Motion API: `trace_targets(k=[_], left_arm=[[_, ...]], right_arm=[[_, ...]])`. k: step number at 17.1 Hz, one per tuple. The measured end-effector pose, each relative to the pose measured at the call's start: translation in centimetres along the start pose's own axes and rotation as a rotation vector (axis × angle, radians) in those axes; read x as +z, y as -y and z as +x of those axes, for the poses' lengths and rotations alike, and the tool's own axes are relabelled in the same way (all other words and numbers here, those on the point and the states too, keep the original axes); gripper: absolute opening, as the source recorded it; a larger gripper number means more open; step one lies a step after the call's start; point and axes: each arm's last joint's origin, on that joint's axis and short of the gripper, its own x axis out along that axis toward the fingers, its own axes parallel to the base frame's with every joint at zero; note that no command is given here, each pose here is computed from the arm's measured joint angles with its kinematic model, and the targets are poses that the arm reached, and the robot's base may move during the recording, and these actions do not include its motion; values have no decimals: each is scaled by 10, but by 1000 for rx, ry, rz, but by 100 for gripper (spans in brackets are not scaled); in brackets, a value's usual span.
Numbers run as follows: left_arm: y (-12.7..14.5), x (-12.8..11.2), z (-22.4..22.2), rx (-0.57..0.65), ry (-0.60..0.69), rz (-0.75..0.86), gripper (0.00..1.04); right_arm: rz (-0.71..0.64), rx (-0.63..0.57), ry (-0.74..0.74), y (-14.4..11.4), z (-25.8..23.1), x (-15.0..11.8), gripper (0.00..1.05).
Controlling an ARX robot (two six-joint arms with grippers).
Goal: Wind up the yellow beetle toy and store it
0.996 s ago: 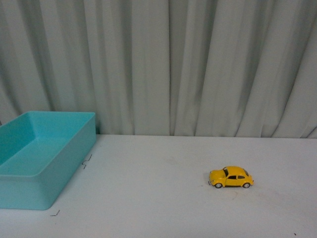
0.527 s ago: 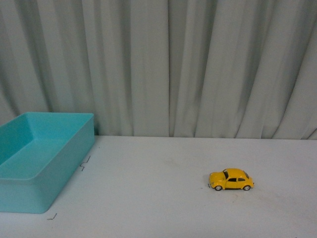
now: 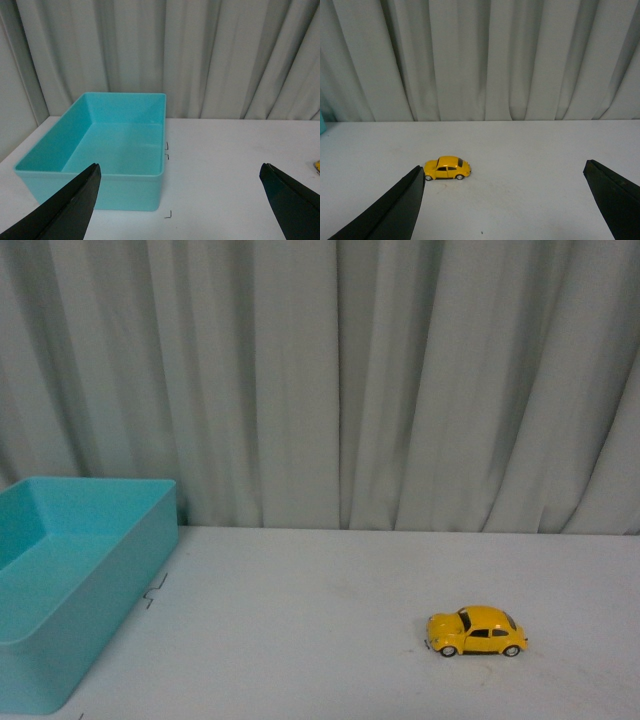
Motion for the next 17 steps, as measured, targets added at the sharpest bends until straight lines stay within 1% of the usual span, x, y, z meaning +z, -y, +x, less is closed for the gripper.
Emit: trace_targets(k=[17], left_arm=[[0, 0, 0, 0, 0, 0, 98]], right_arm=[[0, 0, 0, 0, 0, 0, 98]])
